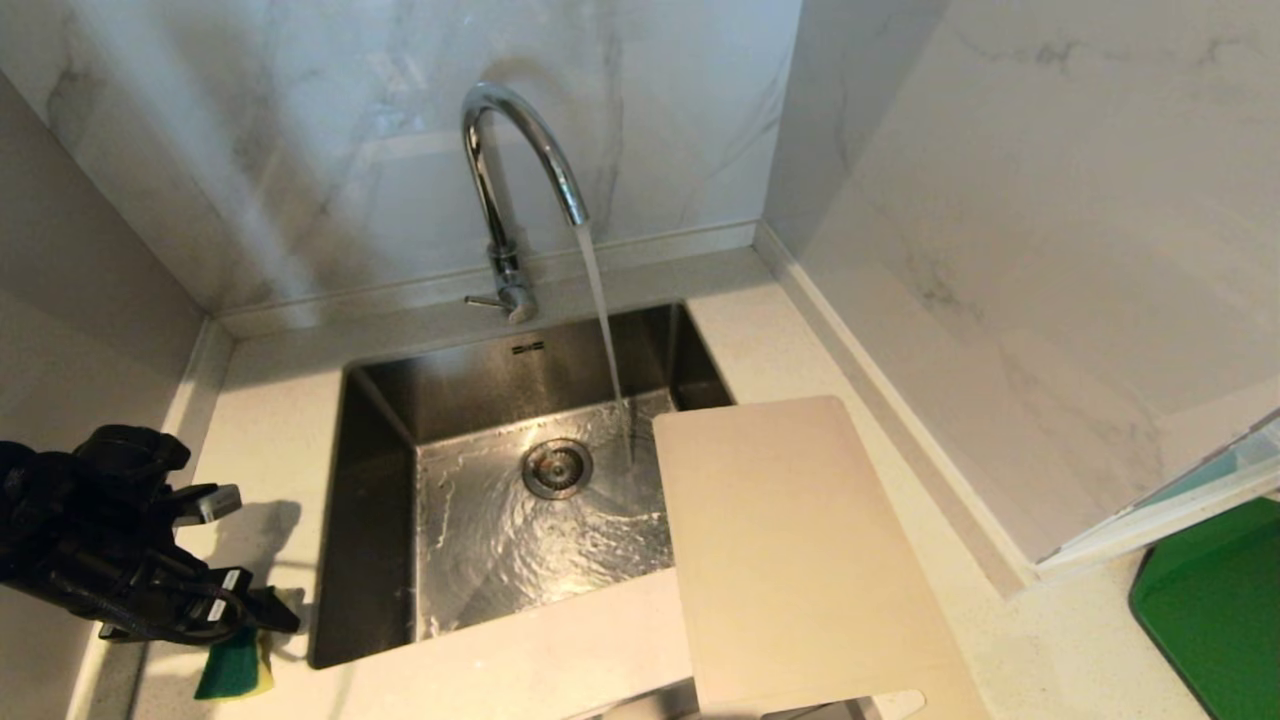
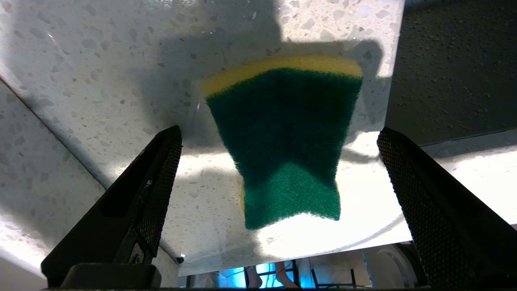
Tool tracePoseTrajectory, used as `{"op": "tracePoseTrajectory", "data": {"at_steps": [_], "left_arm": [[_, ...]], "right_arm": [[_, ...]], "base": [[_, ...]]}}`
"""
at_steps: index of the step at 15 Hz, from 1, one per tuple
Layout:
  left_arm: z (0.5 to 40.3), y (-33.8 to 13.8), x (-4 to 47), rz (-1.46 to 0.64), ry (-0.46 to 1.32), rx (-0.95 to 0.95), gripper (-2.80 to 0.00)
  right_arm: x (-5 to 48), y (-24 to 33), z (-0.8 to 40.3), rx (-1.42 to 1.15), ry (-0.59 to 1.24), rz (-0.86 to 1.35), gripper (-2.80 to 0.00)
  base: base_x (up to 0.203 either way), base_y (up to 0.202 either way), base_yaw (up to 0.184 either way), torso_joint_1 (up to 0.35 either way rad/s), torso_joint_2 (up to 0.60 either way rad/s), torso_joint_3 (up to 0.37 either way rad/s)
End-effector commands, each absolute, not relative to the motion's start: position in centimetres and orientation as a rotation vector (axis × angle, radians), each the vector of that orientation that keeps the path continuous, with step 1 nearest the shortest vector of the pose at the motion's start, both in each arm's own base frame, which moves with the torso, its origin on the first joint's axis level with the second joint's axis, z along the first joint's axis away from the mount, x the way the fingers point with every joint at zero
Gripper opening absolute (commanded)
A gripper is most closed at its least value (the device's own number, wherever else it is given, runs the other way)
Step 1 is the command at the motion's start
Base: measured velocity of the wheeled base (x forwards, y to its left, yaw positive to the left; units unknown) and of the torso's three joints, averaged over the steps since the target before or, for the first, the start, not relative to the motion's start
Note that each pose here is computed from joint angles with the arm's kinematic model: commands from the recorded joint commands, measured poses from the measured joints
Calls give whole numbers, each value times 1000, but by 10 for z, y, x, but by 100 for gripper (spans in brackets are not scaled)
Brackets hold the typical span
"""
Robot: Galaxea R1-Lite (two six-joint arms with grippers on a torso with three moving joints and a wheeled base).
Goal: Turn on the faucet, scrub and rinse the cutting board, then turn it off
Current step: Pick up the cleaning cloth
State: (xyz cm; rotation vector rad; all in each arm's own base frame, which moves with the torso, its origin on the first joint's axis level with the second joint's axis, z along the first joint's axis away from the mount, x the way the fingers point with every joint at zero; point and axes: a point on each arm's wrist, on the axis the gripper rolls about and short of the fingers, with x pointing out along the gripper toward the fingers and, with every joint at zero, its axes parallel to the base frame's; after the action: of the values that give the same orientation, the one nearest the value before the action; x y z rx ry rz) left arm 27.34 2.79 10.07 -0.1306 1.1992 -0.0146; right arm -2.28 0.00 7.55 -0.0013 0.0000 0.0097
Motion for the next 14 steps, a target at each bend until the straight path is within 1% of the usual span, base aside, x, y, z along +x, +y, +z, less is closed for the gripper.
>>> {"op": "tracePoseTrajectory", "data": {"at_steps": [1,14], "left_arm": [[99,28,273,-13,1207,-131,0],[94,28,279,-8,1199,-125,0]], "right_arm": [[-23,0,75,-2,2,11,-280],[-23,0,75,-2,2,11,-280]], "base": [[0,0,0,0,0,0],[0,0,0,0,0,0]]}}
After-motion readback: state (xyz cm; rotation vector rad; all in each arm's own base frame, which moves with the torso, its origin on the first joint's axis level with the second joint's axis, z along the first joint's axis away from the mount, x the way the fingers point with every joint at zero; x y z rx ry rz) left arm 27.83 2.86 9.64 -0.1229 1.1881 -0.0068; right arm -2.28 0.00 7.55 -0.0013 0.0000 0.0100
